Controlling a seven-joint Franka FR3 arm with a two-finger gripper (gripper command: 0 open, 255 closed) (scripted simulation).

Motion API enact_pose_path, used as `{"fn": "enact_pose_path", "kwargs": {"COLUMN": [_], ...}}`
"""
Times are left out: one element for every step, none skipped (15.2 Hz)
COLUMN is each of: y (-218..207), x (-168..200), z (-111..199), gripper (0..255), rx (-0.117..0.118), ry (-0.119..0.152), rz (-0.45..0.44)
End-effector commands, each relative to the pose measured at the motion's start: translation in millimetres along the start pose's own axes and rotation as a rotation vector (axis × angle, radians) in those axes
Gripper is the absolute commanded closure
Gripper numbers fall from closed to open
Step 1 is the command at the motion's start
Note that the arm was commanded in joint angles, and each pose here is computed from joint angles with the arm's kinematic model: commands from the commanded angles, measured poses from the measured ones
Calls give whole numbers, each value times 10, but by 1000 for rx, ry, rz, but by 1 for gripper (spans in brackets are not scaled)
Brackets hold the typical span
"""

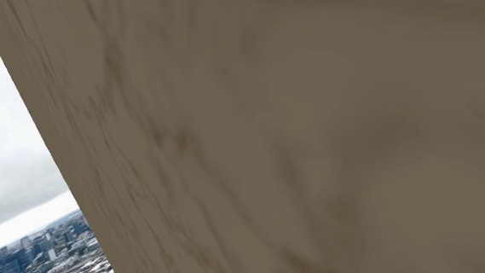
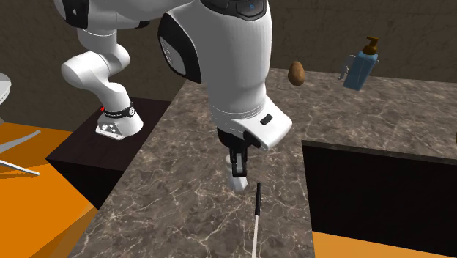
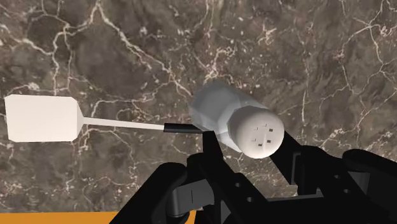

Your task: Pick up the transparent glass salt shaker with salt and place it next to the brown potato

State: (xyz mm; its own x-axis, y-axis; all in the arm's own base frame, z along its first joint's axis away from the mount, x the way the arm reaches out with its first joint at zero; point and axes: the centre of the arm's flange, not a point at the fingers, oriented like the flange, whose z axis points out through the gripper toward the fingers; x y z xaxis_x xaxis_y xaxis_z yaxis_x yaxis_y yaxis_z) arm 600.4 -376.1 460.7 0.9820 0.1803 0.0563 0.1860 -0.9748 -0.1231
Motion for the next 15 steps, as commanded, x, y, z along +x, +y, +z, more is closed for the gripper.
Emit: {"fn": "enact_pose_path", "kwargs": {"y": [-12, -19, -25, -32, -38, -45, -51, -57, -64, -70, -77, -83, -90, -96, -98], "x": [7, 10, 13, 16, 19, 22, 25, 28, 31, 34, 37, 40, 43, 46, 47], "z": [-104, -157, -209, -261, -314, -366, -418, -470, -523, -575, -627, -680, -732, -784, -793], "gripper": [255, 255, 255, 255, 255, 255, 255, 255, 255, 255, 255, 255, 255, 255, 255], "rx": [0, 0, 0, 0, 0, 0, 0, 0, 0, 0, 0, 0, 0, 0, 0], "ry": [0, 0, 0, 0, 0, 0, 0, 0, 0, 0, 0, 0, 0, 0, 0], "rz": [0, 0, 0, 0, 0, 0, 0, 0, 0, 0, 0, 0, 0, 0, 0]}}
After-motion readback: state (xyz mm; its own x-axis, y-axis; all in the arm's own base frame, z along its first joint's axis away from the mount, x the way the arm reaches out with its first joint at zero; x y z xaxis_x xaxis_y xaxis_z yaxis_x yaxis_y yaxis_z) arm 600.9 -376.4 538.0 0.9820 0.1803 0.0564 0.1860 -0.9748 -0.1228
